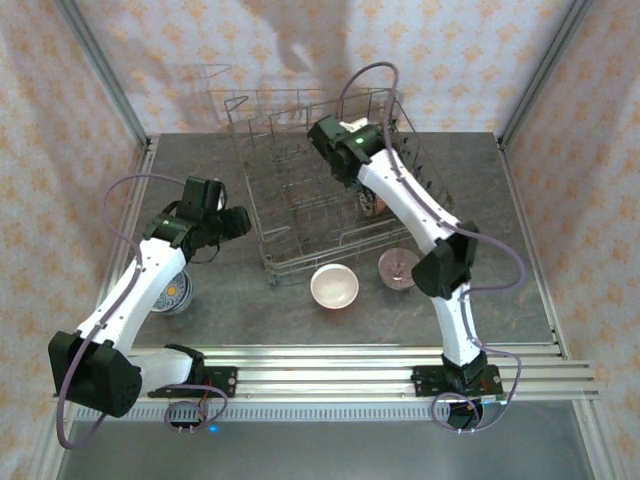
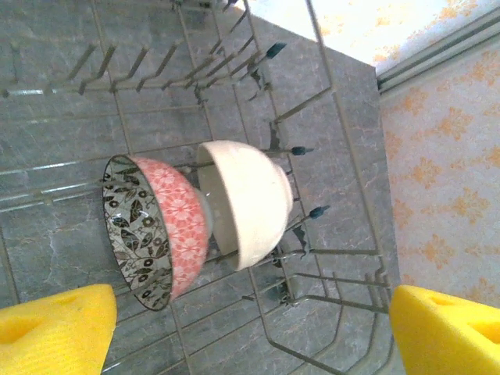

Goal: Load the bowls into the dish rack

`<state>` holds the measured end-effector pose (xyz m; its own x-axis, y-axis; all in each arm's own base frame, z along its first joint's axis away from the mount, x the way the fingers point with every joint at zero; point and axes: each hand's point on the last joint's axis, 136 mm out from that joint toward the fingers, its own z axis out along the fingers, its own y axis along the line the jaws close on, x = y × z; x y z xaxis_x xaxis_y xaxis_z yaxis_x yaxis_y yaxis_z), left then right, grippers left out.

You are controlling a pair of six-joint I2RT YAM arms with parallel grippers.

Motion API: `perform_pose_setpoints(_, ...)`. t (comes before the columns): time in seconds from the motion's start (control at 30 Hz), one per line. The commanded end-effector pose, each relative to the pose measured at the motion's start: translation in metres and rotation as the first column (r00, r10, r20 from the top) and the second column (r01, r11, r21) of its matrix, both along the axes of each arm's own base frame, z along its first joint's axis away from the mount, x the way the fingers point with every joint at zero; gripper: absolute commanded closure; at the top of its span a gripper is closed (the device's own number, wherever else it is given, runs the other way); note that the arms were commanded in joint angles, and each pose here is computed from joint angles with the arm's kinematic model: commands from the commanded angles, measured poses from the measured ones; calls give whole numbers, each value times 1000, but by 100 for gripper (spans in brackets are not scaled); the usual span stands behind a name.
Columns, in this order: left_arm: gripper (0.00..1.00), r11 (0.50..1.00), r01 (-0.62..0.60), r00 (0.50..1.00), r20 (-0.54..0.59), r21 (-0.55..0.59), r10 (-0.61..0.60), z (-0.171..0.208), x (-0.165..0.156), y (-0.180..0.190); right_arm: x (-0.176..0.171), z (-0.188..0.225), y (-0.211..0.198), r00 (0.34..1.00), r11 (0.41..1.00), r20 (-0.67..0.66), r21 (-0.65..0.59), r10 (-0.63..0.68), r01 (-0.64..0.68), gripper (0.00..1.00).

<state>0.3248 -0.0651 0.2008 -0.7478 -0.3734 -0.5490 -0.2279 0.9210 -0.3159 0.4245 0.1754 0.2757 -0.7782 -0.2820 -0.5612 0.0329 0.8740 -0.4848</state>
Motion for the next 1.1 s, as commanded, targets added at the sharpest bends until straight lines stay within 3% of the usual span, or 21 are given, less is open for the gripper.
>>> perform_pose_setpoints(0.0,42,997,-9,1000,27,73,7,18,7,12,-14,24,-13,999,997,26,65,26,-28,11)
perform_pose_setpoints(0.17,40,994,-17,998,68,104,10,36,14,16,-51,24,-51,1000,984,3,180,-2,2,16)
perform_pose_setpoints(0.43,38,991,-36,993,116,129,21,53,26,19,-125,-26,-119,986,905,-75,391,-149,167,27)
perform_pose_setpoints(0.53,37,991,-31,994,112,132,16,54,30,19,-145,-43,-125,982,866,-91,464,-163,187,30)
perform_pose_setpoints(0.7,36,992,-20,995,99,125,8,51,34,15,-170,-86,-127,963,842,-209,476,-171,253,34)
perform_pose_setpoints(1.07,36,992,-16,997,83,123,6,46,31,15,-180,-156,-110,923,770,-354,545,-150,333,45)
